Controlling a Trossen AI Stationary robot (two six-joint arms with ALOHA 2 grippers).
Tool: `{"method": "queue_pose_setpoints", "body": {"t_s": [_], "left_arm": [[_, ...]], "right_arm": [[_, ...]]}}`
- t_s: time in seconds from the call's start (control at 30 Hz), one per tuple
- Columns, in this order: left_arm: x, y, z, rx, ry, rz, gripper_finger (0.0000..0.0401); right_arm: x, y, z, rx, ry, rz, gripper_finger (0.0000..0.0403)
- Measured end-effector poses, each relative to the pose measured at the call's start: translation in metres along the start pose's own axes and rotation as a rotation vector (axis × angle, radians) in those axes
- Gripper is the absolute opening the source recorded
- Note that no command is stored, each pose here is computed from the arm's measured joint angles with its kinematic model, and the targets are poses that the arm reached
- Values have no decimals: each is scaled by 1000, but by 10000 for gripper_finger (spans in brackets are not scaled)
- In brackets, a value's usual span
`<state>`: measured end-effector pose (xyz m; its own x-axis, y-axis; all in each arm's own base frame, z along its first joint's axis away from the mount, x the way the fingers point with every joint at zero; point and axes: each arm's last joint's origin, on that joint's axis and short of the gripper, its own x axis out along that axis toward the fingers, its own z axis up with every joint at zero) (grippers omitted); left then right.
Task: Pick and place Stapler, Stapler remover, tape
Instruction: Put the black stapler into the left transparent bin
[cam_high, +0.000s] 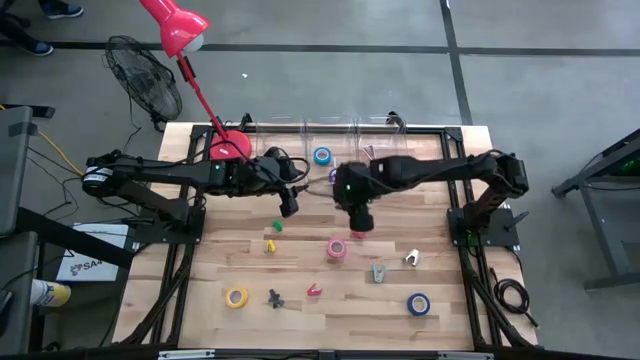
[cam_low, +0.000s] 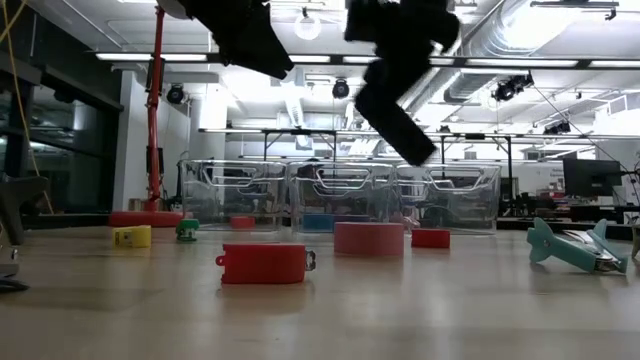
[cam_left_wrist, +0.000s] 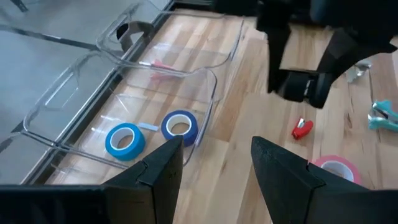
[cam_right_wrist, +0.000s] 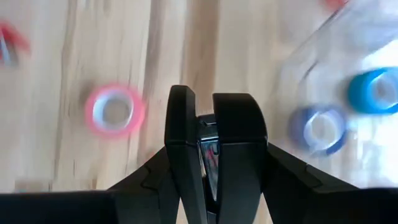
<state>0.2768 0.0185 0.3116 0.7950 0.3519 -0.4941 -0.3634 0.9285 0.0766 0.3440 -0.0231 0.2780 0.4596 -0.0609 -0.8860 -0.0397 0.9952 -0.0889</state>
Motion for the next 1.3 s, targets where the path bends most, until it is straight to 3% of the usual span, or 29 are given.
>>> {"method": "queue_pose_setpoints", "body": {"t_s": [0.27, 0.73, 1.1, 1.3], "left_arm": [[0, 1, 6, -18, -62, 34, 186], [-5, -2, 30, -33, -300, -35, 186], [-9, -1, 41, -61, -421, -28, 186], [-9, 0, 43, -82, -439, 38, 186]], "right_arm": [[-35, -31, 29, 51, -206, 9, 166], [-109, -64, 64, -52, -545, 55, 166], [-134, -72, 76, -144, -755, 161, 162], [-135, -72, 76, -153, -757, 173, 162]]}}
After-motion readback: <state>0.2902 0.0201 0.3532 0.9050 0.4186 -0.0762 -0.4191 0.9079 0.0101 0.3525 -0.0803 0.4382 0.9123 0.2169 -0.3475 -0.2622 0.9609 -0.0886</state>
